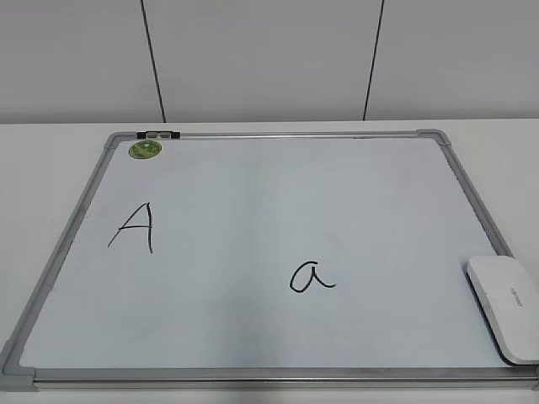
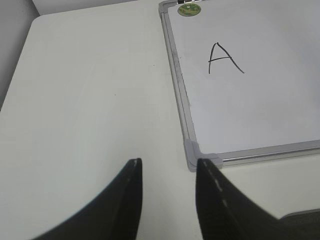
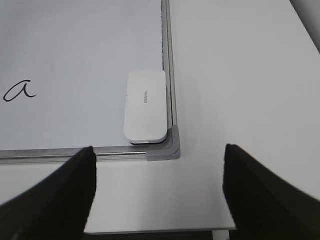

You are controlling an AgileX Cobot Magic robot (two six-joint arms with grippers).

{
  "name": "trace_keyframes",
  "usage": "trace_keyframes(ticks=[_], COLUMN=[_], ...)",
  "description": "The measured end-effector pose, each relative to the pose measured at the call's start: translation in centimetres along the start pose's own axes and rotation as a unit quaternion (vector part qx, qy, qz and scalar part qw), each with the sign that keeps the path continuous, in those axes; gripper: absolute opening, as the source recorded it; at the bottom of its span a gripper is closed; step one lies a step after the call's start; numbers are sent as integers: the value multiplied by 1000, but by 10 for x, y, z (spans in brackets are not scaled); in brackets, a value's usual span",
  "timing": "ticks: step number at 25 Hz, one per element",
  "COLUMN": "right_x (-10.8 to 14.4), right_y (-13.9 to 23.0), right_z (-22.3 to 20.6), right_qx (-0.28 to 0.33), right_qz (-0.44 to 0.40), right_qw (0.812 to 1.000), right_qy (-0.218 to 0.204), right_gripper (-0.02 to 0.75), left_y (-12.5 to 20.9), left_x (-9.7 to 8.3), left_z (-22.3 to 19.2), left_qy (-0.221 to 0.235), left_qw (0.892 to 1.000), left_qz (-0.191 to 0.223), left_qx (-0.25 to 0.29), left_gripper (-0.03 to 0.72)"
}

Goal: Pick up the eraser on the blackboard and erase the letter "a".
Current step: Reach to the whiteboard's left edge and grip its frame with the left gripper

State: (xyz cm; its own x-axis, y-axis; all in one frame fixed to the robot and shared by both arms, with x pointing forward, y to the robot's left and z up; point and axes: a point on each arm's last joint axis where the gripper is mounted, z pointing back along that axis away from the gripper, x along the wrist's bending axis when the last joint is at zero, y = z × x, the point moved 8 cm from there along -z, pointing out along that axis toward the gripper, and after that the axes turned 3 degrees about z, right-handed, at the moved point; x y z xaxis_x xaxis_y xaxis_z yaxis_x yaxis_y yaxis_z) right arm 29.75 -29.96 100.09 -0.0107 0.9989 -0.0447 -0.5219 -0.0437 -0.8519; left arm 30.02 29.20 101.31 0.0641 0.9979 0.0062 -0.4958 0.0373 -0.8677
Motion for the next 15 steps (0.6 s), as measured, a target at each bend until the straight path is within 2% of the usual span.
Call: trace_keyframes(ticks=[15], right_x=[0], right_y=[0], right_z=[0], right_qx=[0], right_qz=[0], right_qw=[1000], right_qy=[0], right_gripper=[587], left_y=[0], left_x=[0], left_z=[0], left_qy=[0], left_qw=[1000], left_qz=[0], left_qx=[0], left_gripper=[262])
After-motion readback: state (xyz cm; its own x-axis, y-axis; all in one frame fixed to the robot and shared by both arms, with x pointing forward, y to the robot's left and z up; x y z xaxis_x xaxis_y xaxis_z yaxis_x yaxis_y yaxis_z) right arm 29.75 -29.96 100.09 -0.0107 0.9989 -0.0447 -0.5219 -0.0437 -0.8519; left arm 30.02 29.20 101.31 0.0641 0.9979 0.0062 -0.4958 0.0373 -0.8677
